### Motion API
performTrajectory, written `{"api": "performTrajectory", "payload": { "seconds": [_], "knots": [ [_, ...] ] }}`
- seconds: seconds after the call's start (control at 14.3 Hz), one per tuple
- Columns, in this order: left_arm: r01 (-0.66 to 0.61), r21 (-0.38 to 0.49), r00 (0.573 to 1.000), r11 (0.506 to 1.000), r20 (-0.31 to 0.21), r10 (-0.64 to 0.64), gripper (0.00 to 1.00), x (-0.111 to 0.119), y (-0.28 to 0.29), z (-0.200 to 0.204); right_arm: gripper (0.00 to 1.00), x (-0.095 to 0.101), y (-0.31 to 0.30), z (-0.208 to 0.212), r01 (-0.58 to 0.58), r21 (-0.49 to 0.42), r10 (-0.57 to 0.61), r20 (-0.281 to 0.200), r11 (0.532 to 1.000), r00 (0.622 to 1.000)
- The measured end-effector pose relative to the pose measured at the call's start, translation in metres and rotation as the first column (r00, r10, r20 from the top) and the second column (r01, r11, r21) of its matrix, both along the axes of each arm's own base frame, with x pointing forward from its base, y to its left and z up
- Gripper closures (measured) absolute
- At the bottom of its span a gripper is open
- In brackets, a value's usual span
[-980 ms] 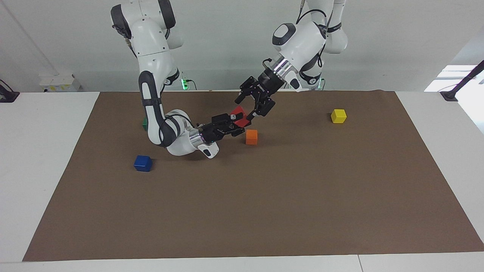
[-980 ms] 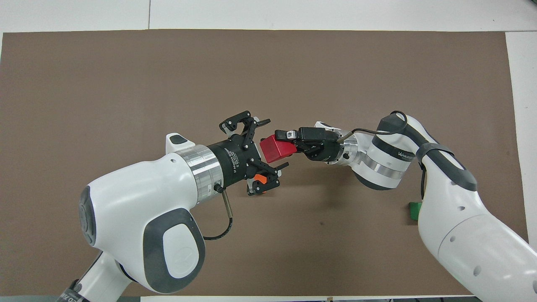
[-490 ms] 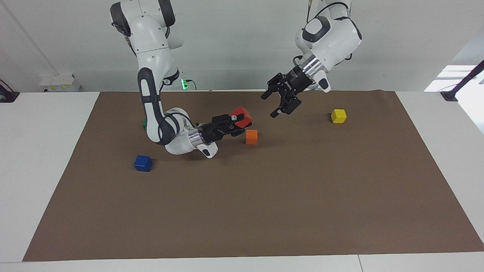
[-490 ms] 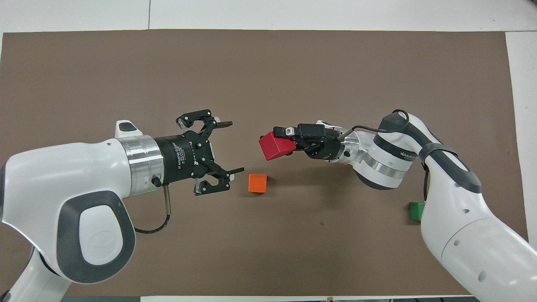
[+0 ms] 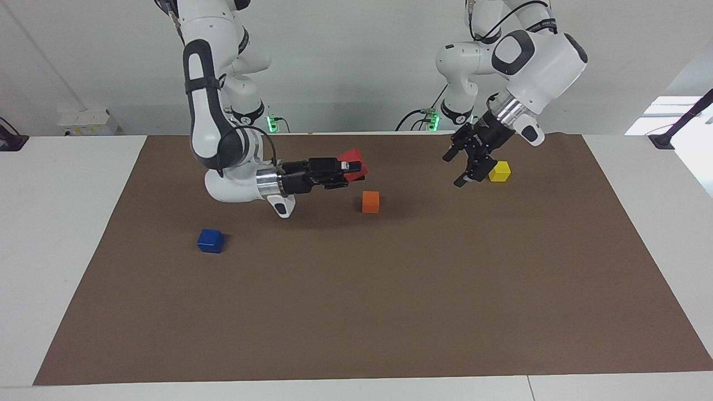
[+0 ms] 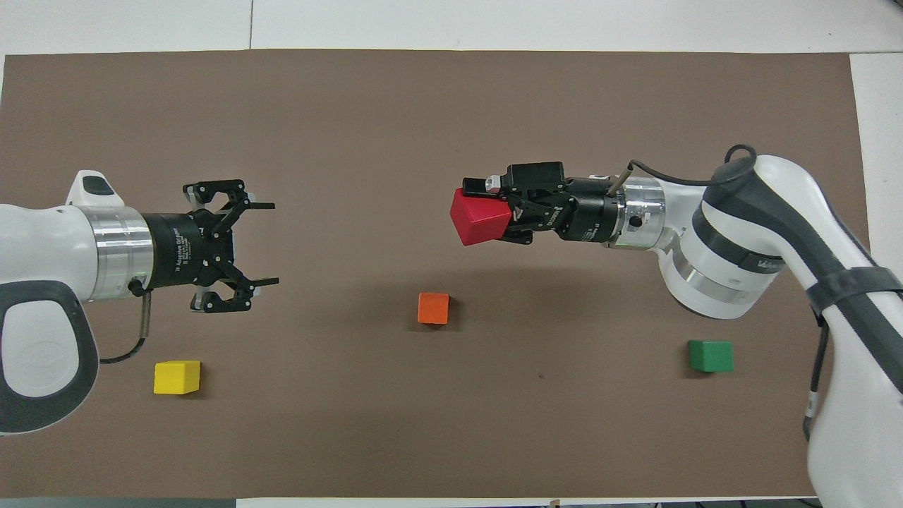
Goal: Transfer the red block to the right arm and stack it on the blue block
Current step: 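Open the left gripper and pull back while the right gripper withdraws, then carry the red block with the right gripper above the blue block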
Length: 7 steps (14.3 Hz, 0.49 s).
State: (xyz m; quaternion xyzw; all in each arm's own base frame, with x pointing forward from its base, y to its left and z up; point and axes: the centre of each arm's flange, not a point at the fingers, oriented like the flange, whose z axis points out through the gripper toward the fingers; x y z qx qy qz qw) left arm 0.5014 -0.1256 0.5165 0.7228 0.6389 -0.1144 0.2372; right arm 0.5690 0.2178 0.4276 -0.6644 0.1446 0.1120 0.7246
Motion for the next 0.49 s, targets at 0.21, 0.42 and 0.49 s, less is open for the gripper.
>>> {"api": "performTrajectory", "payload": {
  "seconds": [0.21,0.42,0.49],
  "knots": [
    [0.129,0.132,0.989,0.983,0.056,-0.138,0.00,0.005,0.036,0.000,0.44,-0.002,-0.029,0.053,-0.003,-0.213,-0.003,-0.029,0.977,1.000],
    [0.260,0.280,0.950,0.924,0.098,-0.297,0.00,0.009,0.049,0.013,0.44,0.000,-0.069,0.069,0.045,-0.378,-0.060,-0.028,0.924,0.998],
    [0.291,0.313,0.936,0.904,0.104,-0.338,0.00,0.011,0.053,0.019,0.44,0.001,-0.081,0.069,0.055,-0.461,-0.070,-0.015,0.885,0.997]
  ]
}}
